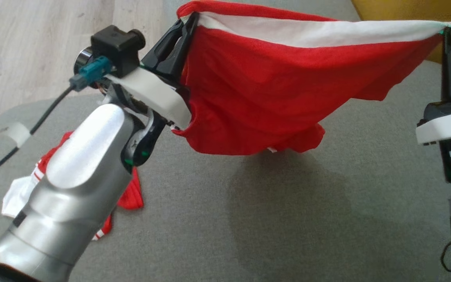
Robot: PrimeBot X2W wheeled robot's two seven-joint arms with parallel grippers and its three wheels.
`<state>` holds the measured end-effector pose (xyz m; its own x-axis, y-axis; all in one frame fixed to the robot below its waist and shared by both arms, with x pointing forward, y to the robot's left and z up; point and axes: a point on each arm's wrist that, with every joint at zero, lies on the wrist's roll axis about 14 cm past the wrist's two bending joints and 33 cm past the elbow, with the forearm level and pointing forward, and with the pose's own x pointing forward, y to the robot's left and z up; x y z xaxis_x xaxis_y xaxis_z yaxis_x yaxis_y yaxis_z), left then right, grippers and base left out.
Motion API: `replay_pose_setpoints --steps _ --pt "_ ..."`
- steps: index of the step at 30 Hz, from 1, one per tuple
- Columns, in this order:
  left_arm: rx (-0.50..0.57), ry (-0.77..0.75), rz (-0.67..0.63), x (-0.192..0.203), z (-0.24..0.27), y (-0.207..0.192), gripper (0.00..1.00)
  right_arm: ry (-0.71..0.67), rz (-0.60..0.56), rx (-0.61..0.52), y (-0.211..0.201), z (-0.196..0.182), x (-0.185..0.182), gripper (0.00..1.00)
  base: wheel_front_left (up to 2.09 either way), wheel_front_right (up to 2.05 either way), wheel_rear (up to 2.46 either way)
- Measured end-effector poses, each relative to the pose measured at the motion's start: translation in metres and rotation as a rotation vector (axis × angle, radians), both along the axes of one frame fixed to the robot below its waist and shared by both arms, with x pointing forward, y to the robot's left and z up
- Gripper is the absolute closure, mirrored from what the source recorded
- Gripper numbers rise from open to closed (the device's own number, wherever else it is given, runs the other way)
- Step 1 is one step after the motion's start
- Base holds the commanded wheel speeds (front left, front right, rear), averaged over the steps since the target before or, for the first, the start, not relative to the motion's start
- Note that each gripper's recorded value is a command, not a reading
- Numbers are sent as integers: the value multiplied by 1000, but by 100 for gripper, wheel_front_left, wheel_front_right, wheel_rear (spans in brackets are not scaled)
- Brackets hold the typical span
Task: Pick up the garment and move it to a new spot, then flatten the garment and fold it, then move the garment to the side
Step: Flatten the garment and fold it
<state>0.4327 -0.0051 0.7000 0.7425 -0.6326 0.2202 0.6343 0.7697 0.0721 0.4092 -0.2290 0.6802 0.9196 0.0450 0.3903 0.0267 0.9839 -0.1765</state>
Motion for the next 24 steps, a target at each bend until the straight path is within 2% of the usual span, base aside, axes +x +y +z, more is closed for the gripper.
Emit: replay_pose_setpoints --steps 4,7,11,17,20,24 --pt "-12 69 -17 7 -12 -1 100 52 1 -18 -1 -11 7 100 0 0 0" --pt "-67 168 -10 27 -27 4 100 126 19 -22 0 -28 24 100 0 0 0" --pt "-26 220 7 61 -50 10 100 152 40 -25 3 -27 62 100 0 0 0" --pt "-19 173 38 134 -35 13 100 138 42 -43 1 -13 133 100 0 0 0" --pt "-50 133 65 170 -23 16 100 96 41 -62 1 -5 166 100 0 0 0" --pt "-76 63 64 194 -11 8 100 17 18 -65 -6 15 192 100 0 0 0"
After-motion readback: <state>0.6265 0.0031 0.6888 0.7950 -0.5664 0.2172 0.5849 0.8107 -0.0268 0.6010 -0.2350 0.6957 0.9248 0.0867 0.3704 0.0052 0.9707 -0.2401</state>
